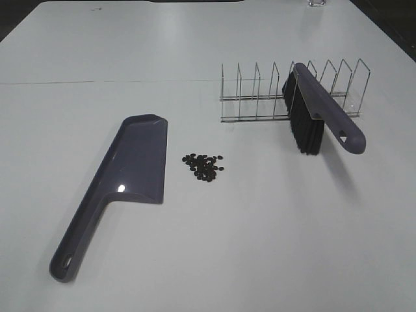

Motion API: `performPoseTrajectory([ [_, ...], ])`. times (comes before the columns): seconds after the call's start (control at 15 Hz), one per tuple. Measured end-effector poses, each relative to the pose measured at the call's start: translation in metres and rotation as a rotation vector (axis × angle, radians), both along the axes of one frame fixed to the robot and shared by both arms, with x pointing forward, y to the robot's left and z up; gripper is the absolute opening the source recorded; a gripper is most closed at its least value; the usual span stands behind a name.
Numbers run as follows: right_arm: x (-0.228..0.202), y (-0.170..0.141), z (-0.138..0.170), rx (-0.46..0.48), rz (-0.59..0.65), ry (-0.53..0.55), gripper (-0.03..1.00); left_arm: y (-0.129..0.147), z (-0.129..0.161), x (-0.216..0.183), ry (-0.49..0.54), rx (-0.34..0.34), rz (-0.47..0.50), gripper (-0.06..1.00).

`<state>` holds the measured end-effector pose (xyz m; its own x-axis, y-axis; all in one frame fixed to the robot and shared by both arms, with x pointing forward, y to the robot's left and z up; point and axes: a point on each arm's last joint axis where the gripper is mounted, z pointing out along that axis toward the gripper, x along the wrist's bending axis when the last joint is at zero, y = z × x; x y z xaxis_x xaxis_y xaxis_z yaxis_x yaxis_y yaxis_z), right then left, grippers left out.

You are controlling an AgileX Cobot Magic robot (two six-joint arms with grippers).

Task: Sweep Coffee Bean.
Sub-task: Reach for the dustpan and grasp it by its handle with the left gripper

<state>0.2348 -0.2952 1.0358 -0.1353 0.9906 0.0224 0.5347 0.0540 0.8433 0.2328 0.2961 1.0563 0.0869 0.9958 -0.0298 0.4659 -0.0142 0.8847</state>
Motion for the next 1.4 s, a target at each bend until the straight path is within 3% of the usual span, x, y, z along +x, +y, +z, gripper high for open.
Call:
performPoseTrajectory([
  [1.4,0.0000,0.0000,0.0000,0.000,0.000,0.000,0.94,0.0011,0.0000,0.0001,0.001,0.000,0.014,0.98],
])
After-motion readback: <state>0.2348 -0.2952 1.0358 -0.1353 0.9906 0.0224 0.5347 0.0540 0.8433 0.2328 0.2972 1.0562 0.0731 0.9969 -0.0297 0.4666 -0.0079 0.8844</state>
